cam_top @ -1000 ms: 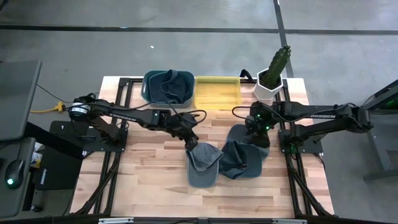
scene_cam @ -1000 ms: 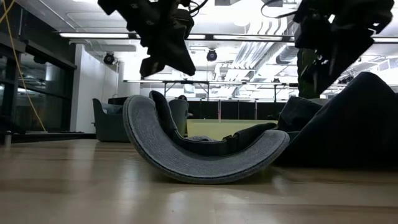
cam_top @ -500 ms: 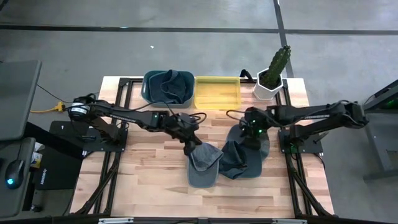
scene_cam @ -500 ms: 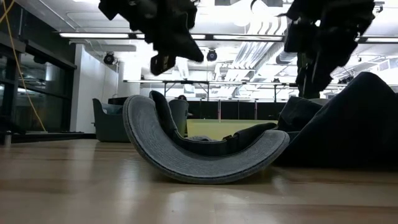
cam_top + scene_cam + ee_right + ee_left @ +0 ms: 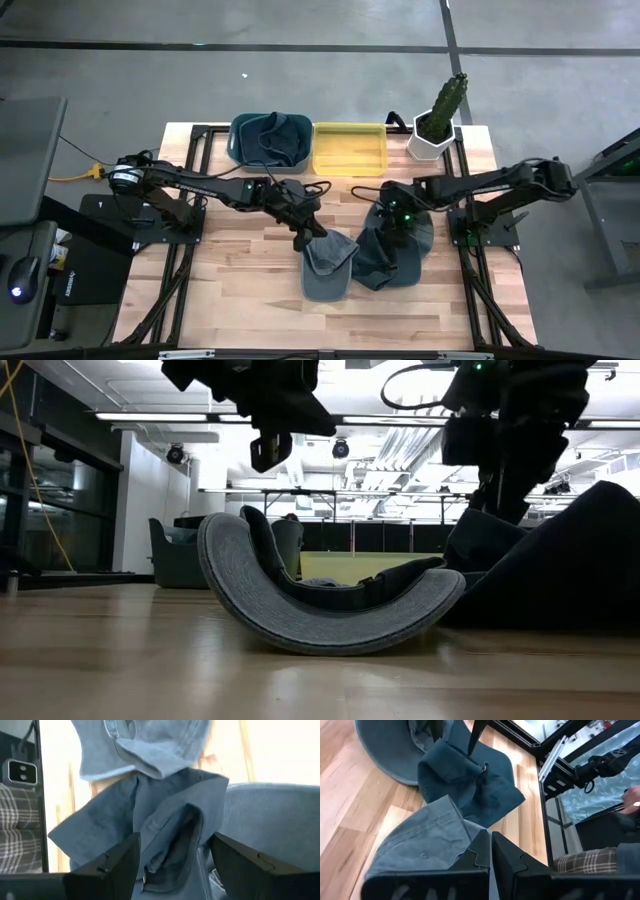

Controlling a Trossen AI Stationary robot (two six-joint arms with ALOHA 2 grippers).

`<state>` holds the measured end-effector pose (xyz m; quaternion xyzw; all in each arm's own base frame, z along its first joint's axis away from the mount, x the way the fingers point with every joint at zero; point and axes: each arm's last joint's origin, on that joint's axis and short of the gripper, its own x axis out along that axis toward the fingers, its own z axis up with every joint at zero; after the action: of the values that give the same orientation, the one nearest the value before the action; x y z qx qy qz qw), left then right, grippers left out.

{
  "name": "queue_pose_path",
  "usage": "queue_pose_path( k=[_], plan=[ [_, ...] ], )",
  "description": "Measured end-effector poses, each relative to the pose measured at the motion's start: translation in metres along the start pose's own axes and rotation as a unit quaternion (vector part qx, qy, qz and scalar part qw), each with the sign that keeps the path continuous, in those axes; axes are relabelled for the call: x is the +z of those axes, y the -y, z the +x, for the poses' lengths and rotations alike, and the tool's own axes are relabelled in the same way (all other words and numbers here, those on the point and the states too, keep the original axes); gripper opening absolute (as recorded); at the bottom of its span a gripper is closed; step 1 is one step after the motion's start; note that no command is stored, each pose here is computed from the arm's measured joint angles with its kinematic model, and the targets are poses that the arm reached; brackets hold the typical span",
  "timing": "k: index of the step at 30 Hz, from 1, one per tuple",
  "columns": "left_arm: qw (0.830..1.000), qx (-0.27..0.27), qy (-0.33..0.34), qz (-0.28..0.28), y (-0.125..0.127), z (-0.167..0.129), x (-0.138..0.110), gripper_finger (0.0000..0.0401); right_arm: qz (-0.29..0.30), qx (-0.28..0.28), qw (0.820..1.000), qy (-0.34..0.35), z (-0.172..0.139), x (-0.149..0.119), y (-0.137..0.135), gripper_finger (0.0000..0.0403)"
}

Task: Pick & Place hat
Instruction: Put the blue cap into the blue bin

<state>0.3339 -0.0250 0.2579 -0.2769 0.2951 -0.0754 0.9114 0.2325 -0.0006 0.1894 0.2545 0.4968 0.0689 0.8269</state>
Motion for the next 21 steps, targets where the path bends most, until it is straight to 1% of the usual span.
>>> queue_pose_path(
  k=[5, 11, 15, 19, 21],
  plan=[
    [1.000, -0.004, 0.003, 0.002, 0.0006, 0.0001, 0.0008, 0.0000, 0.005, 0.004, 1.000, 0.002, -0.0009, 0.0004, -0.0005, 0.0232],
    [1.000, -0.020, -0.006, 0.003, 0.0015, 0.0001, 0.0002, 0.0000, 0.035, 0.031, 0.999, 0.004, -0.0020, 0.0025, -0.0004, 0.0232],
    [1.000, -0.020, -0.006, 0.003, 0.0016, 0.0001, 0.0002, 0.0000, 0.051, 0.042, 0.998, 0.020, -0.0025, 0.0064, -0.0016, 0.0232],
    [1.000, -0.020, -0.006, 0.003, 0.0015, 0.0000, 0.0003, 0.0000, 0.070, 0.036, 0.997, 0.026, -0.0025, 0.0073, -0.0015, 0.0232],
    [1.000, -0.020, -0.006, 0.003, 0.0015, 0.0000, 0.0003, 0.0000, 0.086, 0.023, 0.996, 0.033, -0.0024, 0.0076, -0.0008, 0.0232]
  ],
)
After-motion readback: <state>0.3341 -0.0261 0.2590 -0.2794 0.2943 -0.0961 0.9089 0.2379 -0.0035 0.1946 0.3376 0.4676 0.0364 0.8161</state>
